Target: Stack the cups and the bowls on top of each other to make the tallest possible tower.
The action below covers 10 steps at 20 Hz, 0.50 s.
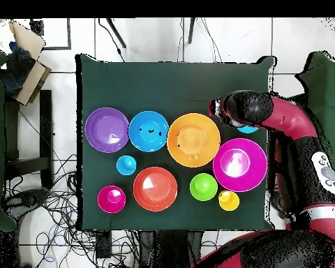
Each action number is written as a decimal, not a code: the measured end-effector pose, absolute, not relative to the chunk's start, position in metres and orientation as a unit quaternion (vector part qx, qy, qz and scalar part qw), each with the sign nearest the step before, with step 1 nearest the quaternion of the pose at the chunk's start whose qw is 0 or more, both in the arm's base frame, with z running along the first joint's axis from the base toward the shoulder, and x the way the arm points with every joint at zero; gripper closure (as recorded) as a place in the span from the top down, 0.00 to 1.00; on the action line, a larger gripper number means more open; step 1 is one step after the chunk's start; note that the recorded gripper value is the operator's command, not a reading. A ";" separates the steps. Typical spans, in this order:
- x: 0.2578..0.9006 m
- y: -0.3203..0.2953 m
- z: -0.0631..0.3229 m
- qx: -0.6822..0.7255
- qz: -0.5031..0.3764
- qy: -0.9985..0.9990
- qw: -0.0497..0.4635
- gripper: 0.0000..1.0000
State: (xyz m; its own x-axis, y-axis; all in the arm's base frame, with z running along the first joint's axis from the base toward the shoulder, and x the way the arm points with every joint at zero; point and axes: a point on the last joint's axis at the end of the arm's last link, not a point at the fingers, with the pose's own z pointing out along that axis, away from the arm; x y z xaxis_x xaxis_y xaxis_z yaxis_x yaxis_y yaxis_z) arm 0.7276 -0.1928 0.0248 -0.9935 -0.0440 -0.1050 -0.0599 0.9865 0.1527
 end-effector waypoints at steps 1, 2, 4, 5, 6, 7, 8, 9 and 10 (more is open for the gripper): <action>0.724 -0.191 0.014 -0.025 0.083 0.995 0.045 1.00; 0.722 -0.189 0.010 -0.025 0.085 0.995 0.042 1.00; 0.718 -0.189 0.002 -0.023 0.090 0.995 0.037 1.00; 0.716 -0.189 -0.002 -0.021 0.092 0.995 0.036 1.00; 0.714 -0.190 -0.004 -0.020 0.093 0.995 0.035 1.00; 0.713 -0.191 -0.004 -0.019 0.093 0.995 0.035 1.00; 0.709 -0.192 -0.005 -0.018 0.094 0.995 0.035 1.00; 0.707 -0.193 -0.005 -0.017 0.095 0.995 0.036 1.00; 0.704 -0.194 -0.004 -0.017 0.094 0.995 0.037 1.00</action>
